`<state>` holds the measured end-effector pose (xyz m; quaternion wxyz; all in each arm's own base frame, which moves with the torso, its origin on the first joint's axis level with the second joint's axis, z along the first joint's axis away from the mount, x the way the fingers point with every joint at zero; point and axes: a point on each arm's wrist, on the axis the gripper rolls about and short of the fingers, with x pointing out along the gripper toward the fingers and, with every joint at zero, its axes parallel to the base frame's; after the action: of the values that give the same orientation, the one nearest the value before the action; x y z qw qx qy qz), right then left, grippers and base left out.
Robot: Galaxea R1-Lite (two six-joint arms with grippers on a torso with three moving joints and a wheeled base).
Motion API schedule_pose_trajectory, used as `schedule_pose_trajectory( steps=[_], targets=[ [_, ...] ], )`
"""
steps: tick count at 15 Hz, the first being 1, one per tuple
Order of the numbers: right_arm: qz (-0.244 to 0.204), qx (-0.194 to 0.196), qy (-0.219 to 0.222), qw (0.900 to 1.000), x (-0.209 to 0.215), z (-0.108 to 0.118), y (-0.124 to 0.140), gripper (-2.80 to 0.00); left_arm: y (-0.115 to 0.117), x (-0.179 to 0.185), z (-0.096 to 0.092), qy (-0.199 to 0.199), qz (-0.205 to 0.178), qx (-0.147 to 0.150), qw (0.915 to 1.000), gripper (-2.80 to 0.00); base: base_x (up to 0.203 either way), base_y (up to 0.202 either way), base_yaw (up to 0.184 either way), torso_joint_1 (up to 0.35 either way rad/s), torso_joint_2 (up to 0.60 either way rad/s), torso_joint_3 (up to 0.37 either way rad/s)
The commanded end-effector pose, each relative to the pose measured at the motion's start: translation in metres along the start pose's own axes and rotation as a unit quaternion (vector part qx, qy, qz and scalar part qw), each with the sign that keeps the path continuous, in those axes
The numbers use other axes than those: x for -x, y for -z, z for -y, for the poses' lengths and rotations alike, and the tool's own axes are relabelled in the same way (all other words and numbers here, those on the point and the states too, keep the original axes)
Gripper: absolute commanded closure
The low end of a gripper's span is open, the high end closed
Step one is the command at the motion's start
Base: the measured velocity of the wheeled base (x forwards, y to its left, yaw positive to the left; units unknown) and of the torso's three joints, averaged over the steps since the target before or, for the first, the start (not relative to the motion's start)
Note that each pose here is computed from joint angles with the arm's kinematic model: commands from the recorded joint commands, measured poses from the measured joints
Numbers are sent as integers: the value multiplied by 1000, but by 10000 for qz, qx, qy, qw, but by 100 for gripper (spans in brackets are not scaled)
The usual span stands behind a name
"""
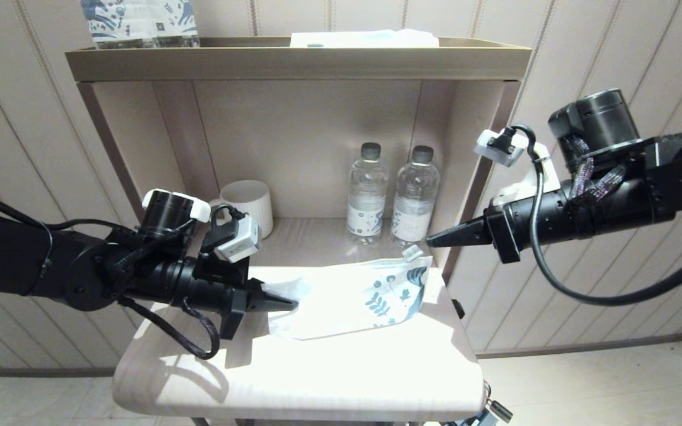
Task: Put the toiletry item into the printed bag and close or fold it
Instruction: Hand it to the other hand
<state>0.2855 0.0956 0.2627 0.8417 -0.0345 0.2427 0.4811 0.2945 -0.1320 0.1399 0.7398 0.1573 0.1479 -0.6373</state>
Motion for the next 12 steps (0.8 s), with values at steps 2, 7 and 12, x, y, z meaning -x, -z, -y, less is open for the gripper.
schedule_pose_trajectory(
  steps=[2, 7, 12],
  targets=[
    [-41, -4, -63, 10000, -4, 0, 2, 0, -2, 1, 1, 5, 35, -52, 10000, 0, 0, 0, 0, 0, 0, 0],
    [-146, -84, -104, 9998, -15, 7, 5, 0, -3, 3, 2, 3, 50, -73, 10000, 0, 0, 0, 0, 0, 0, 0],
    [-290, -119, -247, 9992, -27, 6, 11, 0, -3, 2, 2, 1, 42, -74, 10000, 0, 0, 0, 0, 0, 0, 0]
  ],
)
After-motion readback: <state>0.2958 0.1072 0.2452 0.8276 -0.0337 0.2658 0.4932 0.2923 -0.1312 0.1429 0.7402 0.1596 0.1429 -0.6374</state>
